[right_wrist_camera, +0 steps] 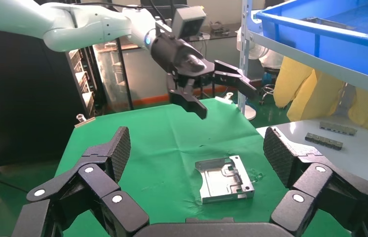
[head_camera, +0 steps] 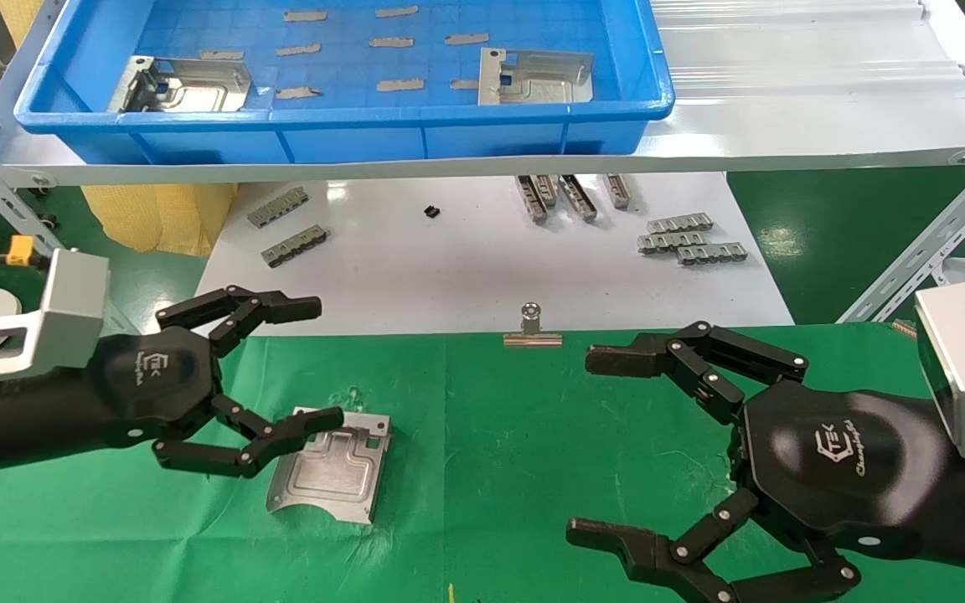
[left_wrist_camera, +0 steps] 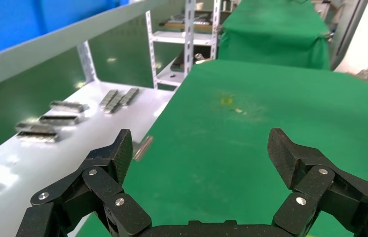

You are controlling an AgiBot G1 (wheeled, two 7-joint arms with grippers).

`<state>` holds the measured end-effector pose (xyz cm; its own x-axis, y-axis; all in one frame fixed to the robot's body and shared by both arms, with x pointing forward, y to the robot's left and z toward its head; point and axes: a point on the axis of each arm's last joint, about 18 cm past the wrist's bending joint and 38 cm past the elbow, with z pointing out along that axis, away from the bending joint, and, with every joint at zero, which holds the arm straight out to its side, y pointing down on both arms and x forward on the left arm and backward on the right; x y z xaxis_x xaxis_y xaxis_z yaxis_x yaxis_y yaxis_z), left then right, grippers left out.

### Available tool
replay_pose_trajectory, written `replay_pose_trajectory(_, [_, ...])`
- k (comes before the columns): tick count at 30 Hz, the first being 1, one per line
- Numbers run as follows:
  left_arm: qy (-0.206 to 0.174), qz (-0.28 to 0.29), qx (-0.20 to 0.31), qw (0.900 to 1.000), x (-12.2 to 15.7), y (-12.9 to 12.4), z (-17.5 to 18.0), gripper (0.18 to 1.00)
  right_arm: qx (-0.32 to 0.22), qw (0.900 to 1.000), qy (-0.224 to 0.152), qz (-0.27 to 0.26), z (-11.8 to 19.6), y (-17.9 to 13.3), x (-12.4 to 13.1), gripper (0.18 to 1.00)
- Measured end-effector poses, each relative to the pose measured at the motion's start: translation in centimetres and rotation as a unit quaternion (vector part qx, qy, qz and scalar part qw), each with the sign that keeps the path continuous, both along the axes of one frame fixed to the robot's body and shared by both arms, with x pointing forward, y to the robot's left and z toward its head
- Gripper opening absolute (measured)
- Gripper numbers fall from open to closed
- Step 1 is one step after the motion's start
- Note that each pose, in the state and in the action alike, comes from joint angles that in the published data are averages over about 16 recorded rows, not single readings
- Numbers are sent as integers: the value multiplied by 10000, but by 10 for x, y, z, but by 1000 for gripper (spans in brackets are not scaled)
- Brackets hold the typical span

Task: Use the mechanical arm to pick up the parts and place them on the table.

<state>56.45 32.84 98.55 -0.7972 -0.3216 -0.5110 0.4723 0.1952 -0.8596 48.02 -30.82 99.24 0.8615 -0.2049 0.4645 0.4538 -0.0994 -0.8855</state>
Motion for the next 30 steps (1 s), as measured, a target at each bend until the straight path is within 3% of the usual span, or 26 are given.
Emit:
replay_pose_trajectory(21, [158, -794, -26, 9967, -81, -26, 7, 1001, 1, 10000, 0, -1, 0, 0, 0, 1000])
replay_pose_trajectory(30, [192, -928, 8, 9955, -95, -30, 7, 1001, 3, 10000, 1, -2, 0, 0, 0, 1000])
